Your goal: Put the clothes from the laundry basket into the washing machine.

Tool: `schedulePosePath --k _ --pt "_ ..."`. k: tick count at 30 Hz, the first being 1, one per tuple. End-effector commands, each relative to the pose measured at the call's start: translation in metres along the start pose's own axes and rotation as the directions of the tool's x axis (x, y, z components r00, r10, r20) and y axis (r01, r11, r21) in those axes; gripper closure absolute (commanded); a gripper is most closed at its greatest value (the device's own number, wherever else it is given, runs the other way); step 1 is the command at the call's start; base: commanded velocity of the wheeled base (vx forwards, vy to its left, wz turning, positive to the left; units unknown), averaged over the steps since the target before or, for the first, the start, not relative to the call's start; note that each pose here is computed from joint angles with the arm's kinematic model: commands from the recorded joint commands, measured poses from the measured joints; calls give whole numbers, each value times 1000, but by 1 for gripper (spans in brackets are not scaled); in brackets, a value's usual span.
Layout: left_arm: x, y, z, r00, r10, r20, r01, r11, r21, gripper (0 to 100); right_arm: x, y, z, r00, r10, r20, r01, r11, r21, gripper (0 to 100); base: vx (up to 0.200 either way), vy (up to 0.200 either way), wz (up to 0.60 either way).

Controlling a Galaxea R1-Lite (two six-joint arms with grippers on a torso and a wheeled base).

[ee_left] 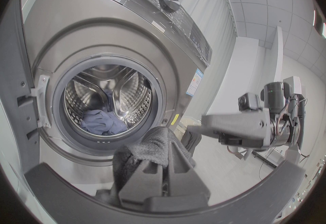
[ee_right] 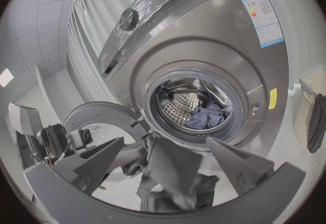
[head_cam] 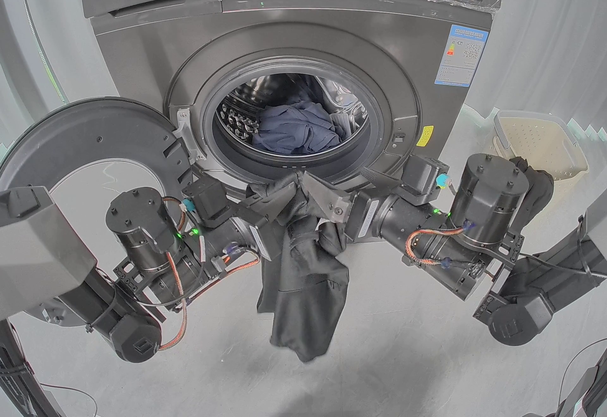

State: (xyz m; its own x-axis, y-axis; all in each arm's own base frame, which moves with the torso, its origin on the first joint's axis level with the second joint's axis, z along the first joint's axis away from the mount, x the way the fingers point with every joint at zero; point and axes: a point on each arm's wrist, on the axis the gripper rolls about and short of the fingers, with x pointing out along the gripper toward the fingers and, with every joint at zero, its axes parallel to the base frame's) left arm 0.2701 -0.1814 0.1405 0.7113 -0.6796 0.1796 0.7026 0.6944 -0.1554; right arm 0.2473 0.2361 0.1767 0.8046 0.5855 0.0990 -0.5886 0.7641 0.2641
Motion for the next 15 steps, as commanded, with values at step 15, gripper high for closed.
schedulePosePath --k 15 --pt "7 10 32 989 65 134 -68 998 20 100 -15 -57 -37 975 -168 -148 158 984 -77 0 0 0 0"
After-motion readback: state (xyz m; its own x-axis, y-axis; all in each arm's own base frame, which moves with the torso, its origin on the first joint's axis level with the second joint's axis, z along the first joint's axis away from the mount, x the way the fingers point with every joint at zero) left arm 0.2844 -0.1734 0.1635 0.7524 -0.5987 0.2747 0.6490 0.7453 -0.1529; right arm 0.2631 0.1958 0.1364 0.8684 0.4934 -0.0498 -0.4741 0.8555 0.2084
